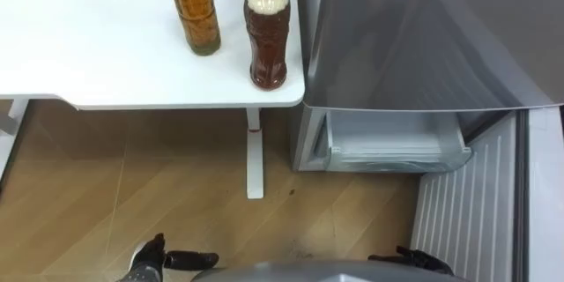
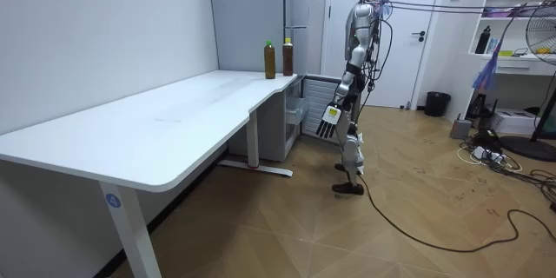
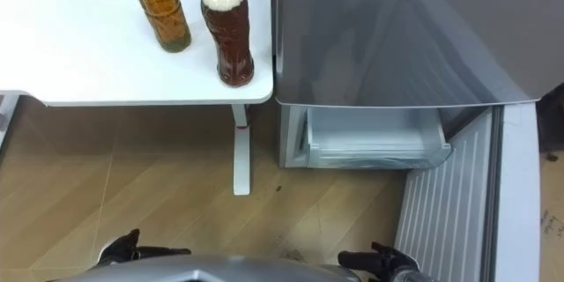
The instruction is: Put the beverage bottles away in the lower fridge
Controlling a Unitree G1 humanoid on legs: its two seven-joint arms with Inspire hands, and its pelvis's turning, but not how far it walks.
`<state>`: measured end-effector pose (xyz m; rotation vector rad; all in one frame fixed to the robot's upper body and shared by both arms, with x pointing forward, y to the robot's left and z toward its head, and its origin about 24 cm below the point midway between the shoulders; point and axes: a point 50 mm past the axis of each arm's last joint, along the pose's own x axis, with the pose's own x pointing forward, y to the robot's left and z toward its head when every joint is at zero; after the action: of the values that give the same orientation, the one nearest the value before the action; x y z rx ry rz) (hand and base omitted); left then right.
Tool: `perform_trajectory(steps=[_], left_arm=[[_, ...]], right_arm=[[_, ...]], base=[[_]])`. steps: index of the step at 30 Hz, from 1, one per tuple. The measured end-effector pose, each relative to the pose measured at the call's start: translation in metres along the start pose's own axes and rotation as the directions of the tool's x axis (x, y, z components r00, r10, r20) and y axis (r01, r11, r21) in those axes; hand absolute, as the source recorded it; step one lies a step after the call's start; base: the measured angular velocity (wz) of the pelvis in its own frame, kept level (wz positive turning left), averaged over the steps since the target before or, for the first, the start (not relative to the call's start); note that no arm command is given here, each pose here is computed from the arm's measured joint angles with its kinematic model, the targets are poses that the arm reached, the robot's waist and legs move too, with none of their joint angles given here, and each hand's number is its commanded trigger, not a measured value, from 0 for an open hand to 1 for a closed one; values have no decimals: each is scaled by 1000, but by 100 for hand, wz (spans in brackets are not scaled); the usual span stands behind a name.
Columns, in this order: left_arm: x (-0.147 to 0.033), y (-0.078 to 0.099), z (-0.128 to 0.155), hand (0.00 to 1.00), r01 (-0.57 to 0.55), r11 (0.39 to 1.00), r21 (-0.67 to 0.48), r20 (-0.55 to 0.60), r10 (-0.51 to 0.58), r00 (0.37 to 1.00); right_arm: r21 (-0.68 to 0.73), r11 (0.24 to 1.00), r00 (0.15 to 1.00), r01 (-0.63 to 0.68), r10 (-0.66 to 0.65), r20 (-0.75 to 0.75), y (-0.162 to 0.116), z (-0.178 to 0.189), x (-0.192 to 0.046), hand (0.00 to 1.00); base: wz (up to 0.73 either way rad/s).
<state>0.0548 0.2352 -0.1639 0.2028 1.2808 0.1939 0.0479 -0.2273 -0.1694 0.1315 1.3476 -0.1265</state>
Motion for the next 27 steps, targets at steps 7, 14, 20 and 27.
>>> perform_trajectory(steps=[7,14,20,27], left_arm=[[0,1,-2,0,-20,1000,8,0,20,1000],[-3,11,-21,0,-73,997,37,-74,75,994],[-9,10,-50,0,-49,976,212,-177,87,980],[-12,8,-59,0,-33,965,261,-224,93,970]], right_arm=[[-8,1000,1000,11,-11,13,0,1,0,0],[-13,1000,1000,28,-28,9,-1,1,0,0],[-10,1000,1000,27,-27,0,-1,-1,0,0],[-5,999,999,42,-42,-8,-2,-2,0,0]], base=[[0],[0],[1],[5]])
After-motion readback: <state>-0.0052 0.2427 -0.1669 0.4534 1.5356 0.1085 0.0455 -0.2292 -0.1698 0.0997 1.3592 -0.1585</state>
